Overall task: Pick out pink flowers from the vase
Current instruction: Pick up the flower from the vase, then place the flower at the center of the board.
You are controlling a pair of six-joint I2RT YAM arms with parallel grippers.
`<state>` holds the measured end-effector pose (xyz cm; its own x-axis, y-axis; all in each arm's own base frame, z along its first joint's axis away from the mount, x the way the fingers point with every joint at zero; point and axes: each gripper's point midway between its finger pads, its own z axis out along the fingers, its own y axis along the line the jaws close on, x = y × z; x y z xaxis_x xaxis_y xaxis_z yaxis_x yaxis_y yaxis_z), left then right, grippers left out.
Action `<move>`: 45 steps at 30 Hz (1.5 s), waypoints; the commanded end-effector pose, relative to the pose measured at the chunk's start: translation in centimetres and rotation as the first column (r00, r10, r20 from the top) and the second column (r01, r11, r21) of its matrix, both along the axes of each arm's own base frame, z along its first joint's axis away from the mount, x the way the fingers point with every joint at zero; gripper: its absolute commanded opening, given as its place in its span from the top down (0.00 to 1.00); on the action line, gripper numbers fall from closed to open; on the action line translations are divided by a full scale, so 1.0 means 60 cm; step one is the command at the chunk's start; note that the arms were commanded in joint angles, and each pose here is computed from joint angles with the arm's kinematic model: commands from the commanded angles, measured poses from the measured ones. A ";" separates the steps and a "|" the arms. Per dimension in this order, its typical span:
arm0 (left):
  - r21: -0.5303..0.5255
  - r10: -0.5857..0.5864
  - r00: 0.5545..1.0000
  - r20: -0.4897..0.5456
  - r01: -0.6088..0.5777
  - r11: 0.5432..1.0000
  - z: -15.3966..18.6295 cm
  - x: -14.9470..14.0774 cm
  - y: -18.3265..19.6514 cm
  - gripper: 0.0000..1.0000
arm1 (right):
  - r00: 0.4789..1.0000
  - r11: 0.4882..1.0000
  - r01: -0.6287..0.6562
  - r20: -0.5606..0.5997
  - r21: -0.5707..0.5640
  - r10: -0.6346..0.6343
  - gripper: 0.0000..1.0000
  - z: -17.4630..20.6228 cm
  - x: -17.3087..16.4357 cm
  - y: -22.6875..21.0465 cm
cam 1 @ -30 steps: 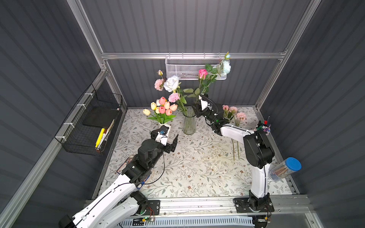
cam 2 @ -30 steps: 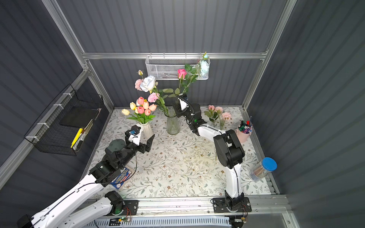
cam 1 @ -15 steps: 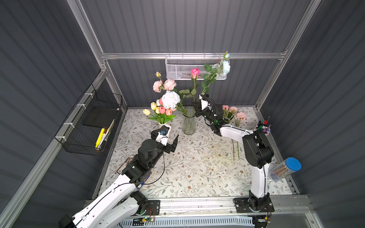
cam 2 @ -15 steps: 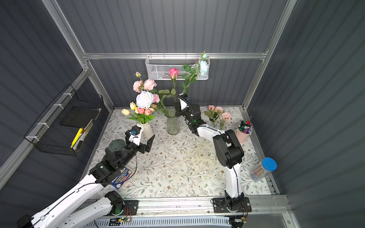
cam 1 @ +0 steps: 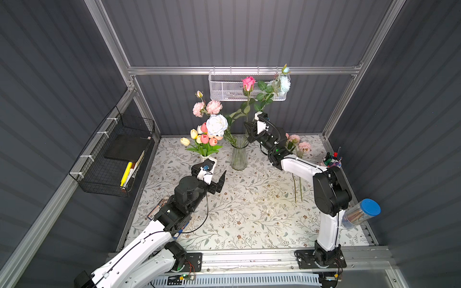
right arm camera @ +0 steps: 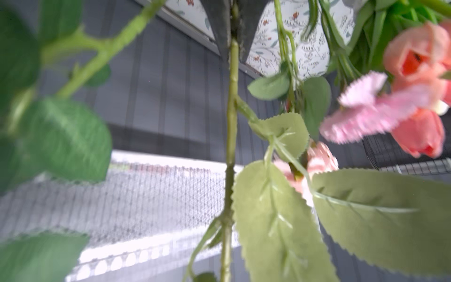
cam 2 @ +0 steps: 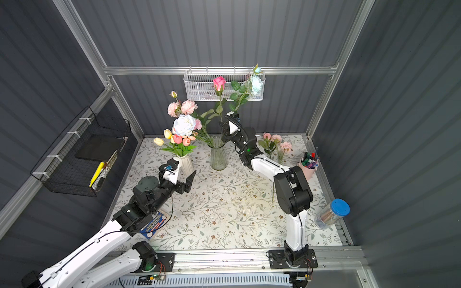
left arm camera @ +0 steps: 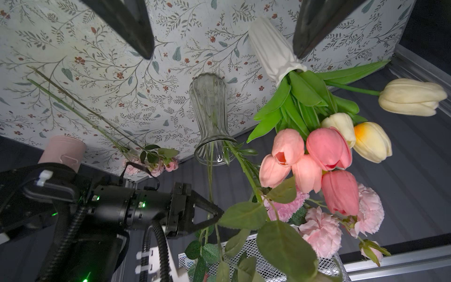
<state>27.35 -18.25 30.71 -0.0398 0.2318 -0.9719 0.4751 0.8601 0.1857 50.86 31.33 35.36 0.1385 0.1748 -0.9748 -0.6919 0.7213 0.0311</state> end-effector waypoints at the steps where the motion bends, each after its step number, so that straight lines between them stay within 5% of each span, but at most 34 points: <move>1: 0.022 -0.021 1.000 0.001 0.021 1.000 -0.010 -0.003 -0.006 0.10 | 0.992 0.999 -0.025 0.128 0.035 0.020 1.00 0.103 -0.034 -0.007; 10: 0.039 -0.027 1.000 0.004 0.027 0.999 -0.014 -0.004 -0.007 0.10 | 0.973 0.998 -0.039 0.231 0.043 0.028 1.00 0.223 -0.086 -0.024; 19: 0.047 -0.032 0.999 0.001 0.032 0.998 -0.018 -0.004 -0.009 0.10 | 0.971 0.994 0.101 0.221 -0.030 -0.092 1.00 0.284 -0.134 -0.062; 28: 0.038 -0.037 0.999 0.004 0.037 0.999 -0.013 -0.006 -0.009 0.10 | 0.945 0.946 0.322 -0.052 -0.046 -0.324 1.00 0.242 -0.181 -0.174; 34: 0.022 -0.057 0.998 0.004 0.057 0.998 -0.007 -0.011 -0.013 0.10 | 0.786 0.816 0.578 -0.272 0.004 -0.555 1.00 0.168 -0.189 -0.329; 39: 0.013 -0.070 0.998 0.004 0.070 0.997 -0.003 -0.015 -0.015 0.10 | 0.560 0.666 0.745 -0.506 -0.041 -0.656 1.00 0.051 -0.169 -0.469; 43: 0.006 -0.084 0.996 0.011 0.083 0.996 0.003 -0.021 -0.018 0.10 | 0.464 0.676 0.711 -0.594 -0.194 -0.657 1.00 -0.038 -0.131 -0.484; 45: 0.008 -0.090 0.996 0.016 0.090 0.996 0.005 -0.024 -0.020 0.10 | 0.447 0.729 0.632 -0.643 -0.264 -0.621 1.00 -0.086 -0.104 -0.471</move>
<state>26.53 -19.23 30.42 -0.0203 0.2483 -0.9685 0.5286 0.8249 0.2004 43.57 2.02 34.97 -0.2626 0.3147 -0.9121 0.1823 0.9445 0.2734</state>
